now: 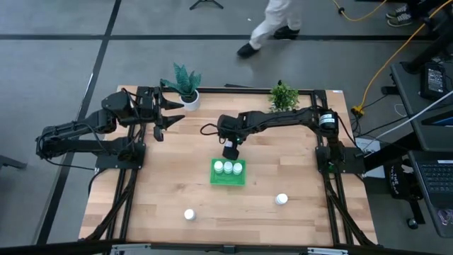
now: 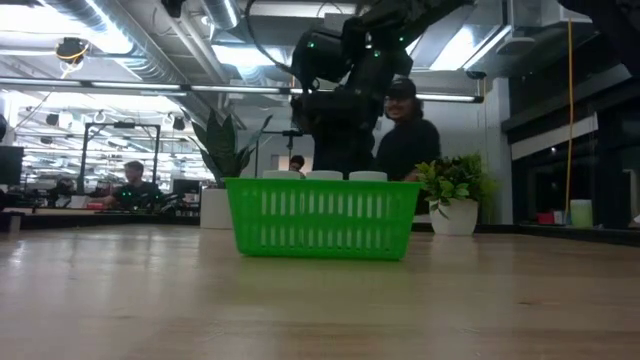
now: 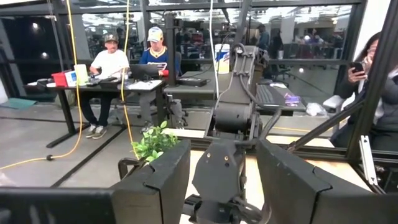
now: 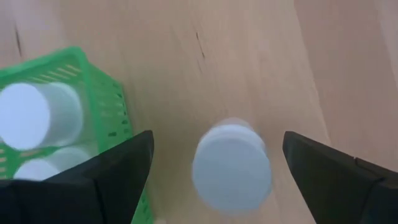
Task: Pick and place pill bottles into a basket
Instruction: Put the white medicine bottle into the green basket
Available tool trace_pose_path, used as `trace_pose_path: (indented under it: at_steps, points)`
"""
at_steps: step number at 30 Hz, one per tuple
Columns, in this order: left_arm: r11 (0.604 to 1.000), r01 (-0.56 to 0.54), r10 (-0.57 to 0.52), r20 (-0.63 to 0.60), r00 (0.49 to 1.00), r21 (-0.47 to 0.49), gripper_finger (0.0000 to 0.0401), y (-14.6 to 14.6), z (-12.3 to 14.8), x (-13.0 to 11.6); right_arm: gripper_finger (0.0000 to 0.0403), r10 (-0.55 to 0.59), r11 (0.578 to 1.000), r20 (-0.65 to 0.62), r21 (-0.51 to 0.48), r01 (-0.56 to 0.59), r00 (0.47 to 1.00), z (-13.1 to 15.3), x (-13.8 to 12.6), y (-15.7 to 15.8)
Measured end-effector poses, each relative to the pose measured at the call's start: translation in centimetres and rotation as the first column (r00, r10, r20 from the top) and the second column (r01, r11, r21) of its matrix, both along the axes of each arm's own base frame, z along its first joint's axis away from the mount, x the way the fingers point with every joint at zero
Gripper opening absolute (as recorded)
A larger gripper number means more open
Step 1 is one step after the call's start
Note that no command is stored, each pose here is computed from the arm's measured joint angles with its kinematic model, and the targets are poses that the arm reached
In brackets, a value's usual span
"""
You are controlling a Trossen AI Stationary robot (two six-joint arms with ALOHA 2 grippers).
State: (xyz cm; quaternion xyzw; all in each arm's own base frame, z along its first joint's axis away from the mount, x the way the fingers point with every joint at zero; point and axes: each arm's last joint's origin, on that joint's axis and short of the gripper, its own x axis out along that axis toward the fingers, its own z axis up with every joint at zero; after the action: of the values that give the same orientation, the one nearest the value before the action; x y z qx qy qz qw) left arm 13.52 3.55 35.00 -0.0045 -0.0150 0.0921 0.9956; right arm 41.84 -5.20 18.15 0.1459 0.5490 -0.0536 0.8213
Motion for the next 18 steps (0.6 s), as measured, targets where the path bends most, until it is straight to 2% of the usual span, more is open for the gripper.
trace_pose_path:
  at_steps: [9,18]
  points:
    - [1.000,0.000,0.000,0.000,1.000,0.000,0.0180,0.0,0.0,0.0,0.0359,0.006,1.000,-0.054,0.007,-0.006,0.999,-1.7,0.1,0.0]
    - [1.000,0.004,-0.004,0.001,1.000,0.001,0.0180,0.0,0.0,0.0,0.0358,-0.007,1.000,-0.057,-0.001,0.007,0.998,-1.7,0.1,-0.4]
